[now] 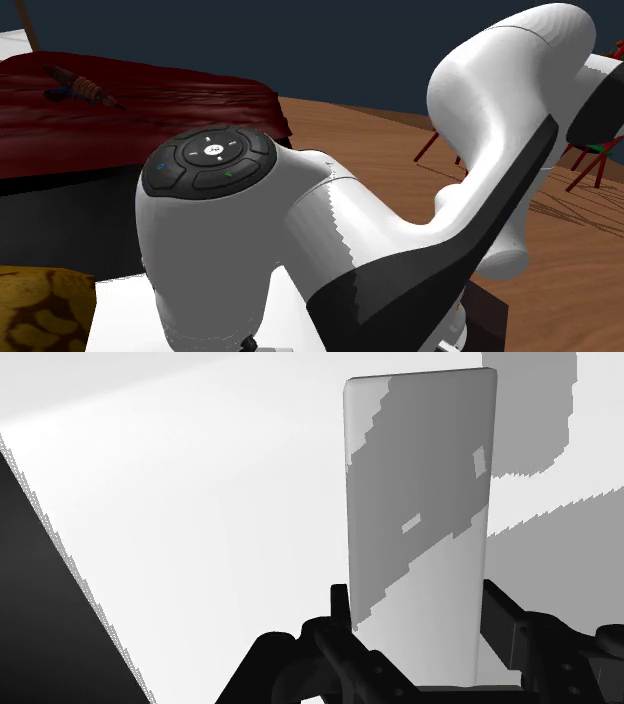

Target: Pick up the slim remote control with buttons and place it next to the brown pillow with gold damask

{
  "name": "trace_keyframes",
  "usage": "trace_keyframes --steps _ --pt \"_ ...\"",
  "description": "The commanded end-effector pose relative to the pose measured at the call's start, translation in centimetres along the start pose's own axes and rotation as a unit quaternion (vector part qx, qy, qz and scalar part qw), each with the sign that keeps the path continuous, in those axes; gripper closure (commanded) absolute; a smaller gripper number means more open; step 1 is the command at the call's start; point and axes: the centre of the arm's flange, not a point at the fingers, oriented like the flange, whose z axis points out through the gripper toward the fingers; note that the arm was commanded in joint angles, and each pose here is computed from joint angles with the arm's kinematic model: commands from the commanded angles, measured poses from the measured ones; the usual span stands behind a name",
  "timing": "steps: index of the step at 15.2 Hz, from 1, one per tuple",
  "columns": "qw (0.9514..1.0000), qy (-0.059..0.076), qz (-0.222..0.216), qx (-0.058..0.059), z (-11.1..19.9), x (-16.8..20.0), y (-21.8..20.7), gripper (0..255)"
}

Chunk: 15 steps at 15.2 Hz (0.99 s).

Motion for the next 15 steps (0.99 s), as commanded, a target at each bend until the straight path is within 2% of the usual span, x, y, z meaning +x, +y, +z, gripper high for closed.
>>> trace_keyframes --steps 1,15 --pt "1.0000 0.000 0.000 0.000 1.2 0.0 0.0 255" --pt "1.0000 0.000 0.000 0.000 8.1 0.0 -0.1 255"
